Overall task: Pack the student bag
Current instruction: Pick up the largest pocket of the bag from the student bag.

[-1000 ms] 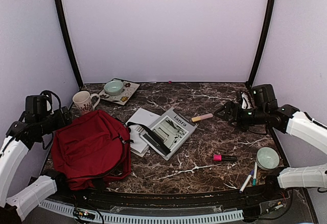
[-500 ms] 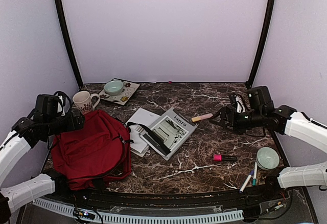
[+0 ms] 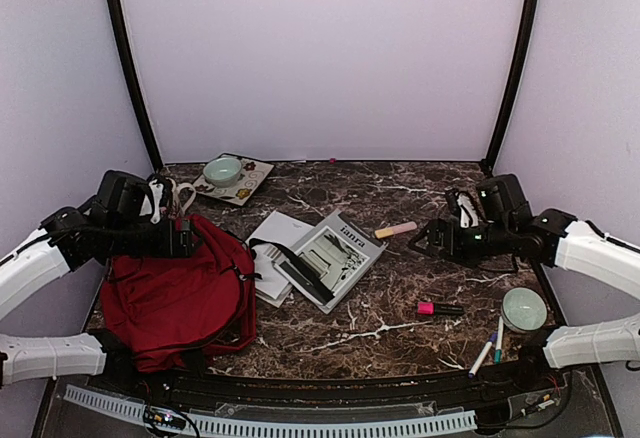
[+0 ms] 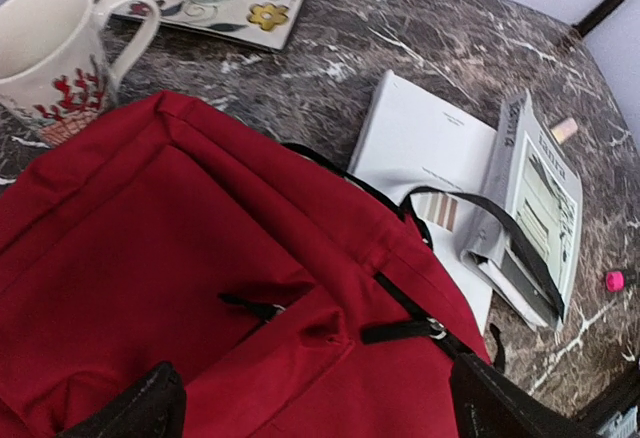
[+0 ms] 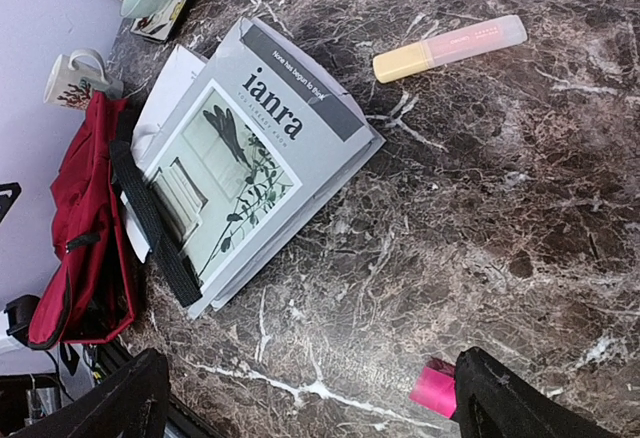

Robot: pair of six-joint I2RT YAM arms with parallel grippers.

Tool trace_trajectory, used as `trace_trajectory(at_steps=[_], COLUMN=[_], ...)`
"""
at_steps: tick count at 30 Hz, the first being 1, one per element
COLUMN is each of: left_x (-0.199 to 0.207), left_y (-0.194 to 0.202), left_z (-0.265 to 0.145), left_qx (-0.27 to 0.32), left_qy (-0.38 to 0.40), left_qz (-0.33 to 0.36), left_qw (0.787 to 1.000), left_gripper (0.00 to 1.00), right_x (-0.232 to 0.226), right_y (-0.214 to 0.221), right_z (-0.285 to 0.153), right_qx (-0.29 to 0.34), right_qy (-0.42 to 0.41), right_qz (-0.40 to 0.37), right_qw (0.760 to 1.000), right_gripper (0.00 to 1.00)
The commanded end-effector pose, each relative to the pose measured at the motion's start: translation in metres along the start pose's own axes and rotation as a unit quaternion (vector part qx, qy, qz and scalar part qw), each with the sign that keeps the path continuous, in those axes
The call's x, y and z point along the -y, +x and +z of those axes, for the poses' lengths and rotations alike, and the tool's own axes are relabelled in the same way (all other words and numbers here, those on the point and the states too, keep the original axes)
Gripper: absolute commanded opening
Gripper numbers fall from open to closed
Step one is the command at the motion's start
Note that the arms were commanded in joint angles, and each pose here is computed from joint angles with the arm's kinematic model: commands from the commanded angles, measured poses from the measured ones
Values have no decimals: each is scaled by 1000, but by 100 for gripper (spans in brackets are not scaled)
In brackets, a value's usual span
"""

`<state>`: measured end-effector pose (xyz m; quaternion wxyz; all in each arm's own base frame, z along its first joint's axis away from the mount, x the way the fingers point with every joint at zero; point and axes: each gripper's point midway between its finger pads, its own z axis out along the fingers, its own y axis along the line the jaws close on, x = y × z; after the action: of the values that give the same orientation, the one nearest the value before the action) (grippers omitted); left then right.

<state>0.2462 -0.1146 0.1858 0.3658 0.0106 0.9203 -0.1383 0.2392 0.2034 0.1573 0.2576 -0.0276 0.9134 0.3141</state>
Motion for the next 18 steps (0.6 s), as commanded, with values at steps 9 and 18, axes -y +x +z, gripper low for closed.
trace_trajectory(at_steps=[9,18], left_x=[68,108], left_y=[25,57], left_z=[-18,-4], left_qx=[-97,-158], left_qy=[15,12], left_qz=[95,139], left_qw=[991,977], left_gripper=[94,92], right_x=[19,25], right_y=[12,16], right_z=[0,1], right_qx=[14,19], right_qy=[27,30], right_qz=[5,9], right_qw=[1000,999], right_gripper=[100,100])
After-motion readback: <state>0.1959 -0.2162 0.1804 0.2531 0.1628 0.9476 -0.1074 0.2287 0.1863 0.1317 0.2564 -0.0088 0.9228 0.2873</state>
